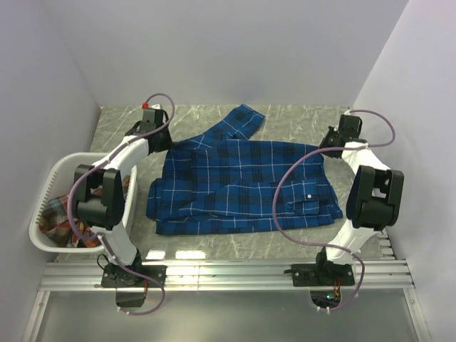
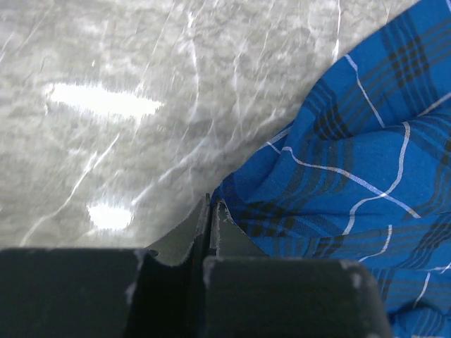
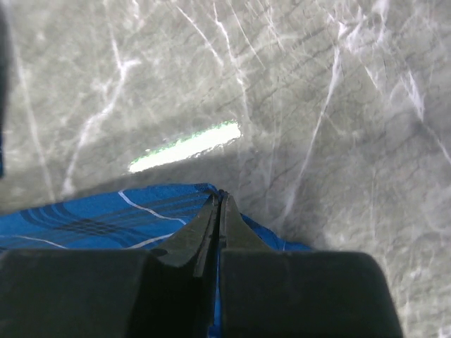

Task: Fold and stack the long sleeve shirts
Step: Fold the shirt

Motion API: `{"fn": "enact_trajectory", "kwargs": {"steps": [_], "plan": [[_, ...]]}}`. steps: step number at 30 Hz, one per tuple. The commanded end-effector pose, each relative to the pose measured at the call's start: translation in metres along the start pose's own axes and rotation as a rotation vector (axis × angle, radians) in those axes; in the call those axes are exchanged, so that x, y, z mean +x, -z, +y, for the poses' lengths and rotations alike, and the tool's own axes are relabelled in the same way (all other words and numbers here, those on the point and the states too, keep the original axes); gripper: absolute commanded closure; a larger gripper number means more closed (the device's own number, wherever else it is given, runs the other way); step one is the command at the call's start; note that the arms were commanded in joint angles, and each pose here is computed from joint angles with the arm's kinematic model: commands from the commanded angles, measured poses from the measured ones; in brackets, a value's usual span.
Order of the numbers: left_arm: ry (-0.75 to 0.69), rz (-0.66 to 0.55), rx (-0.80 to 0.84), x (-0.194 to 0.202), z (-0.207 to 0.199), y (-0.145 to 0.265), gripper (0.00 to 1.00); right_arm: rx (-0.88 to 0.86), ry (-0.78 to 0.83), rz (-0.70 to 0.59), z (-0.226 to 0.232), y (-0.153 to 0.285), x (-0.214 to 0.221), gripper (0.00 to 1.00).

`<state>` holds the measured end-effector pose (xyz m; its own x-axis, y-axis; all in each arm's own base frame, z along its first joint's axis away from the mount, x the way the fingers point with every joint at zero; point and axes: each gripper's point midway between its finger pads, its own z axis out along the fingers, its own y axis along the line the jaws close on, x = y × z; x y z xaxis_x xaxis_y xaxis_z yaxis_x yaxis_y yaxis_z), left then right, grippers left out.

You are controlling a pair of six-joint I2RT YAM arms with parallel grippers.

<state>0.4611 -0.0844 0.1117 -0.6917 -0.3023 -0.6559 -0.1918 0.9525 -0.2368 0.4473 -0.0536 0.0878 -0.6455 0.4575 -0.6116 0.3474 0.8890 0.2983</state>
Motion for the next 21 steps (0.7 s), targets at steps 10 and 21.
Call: {"fn": "enact_trajectory", "kwargs": {"steps": [10,21], "plan": [[0.022,-0.029,-0.005,0.025,0.02,0.031,1.0,-0.059,-0.176,-0.227,0.001,0.029,-0.005,1.0],[0.021,0.002,-0.068,0.058,0.044,0.039,1.0,0.049,-0.272,-0.314,-0.031,0.048,0.02,1.0]]}}
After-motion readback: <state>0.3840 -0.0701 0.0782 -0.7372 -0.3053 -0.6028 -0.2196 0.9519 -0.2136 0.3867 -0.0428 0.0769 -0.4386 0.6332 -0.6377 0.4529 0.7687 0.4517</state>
